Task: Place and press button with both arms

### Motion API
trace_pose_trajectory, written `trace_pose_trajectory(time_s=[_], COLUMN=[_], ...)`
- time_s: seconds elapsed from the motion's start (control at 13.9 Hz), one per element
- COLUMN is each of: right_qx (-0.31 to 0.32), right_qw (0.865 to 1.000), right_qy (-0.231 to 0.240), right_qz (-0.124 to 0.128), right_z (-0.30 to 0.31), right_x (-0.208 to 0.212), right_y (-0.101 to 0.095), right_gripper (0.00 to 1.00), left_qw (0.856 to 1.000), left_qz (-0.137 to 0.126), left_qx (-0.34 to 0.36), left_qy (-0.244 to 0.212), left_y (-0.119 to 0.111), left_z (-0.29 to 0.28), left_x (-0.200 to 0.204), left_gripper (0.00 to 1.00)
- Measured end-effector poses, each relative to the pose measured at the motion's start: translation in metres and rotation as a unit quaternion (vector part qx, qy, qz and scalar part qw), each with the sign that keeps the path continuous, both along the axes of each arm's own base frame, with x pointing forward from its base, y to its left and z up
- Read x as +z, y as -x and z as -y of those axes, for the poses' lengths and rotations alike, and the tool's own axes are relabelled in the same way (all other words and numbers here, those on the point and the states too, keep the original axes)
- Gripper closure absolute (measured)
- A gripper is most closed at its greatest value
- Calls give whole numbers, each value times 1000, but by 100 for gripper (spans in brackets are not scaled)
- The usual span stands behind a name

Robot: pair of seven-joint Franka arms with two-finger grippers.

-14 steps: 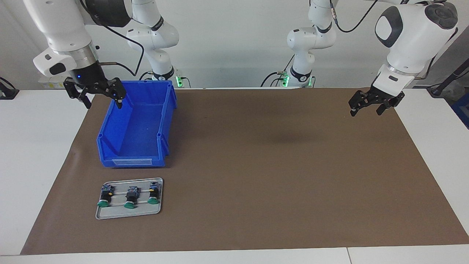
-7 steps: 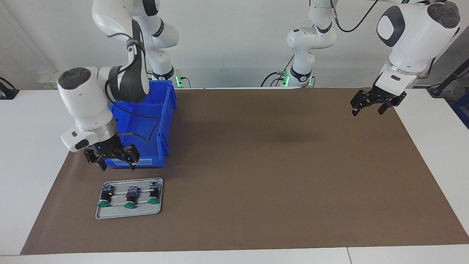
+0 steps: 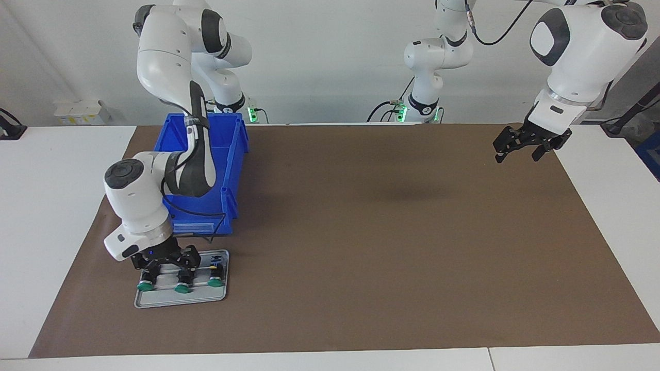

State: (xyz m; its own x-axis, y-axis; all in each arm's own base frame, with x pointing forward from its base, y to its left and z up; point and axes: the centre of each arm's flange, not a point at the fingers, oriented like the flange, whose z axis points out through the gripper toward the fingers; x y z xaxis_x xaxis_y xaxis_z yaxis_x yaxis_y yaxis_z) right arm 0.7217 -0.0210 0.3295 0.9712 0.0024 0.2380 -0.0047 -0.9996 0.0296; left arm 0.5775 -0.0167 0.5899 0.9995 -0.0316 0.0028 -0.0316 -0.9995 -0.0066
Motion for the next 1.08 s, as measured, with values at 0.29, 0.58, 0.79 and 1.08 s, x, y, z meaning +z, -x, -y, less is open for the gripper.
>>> trace_pose_trajectory(time_s=[0.29,0.58,0.79,1.08], right_qx=[1,11,20,20], right_qw=[1000,1000,1000,1000], right_qy=[-13,-10,-7,-7], right_qz=[-10,-19,-21,-15], right_z=[-5,-1,2,3], right_x=[-17,-35,-38,-31], right_y=[2,10,11,8], right_gripper=[4,15,31,57], left_qw=[1000,1000,1000,1000], left_qz=[0,0,0,0], left_qx=[0,0,0,0], left_qy=[0,0,0,0], left_y=[0,0,0,0], left_z=[0,0,0,0], left_x=[0,0,0,0], left_gripper=[0,0,0,0])
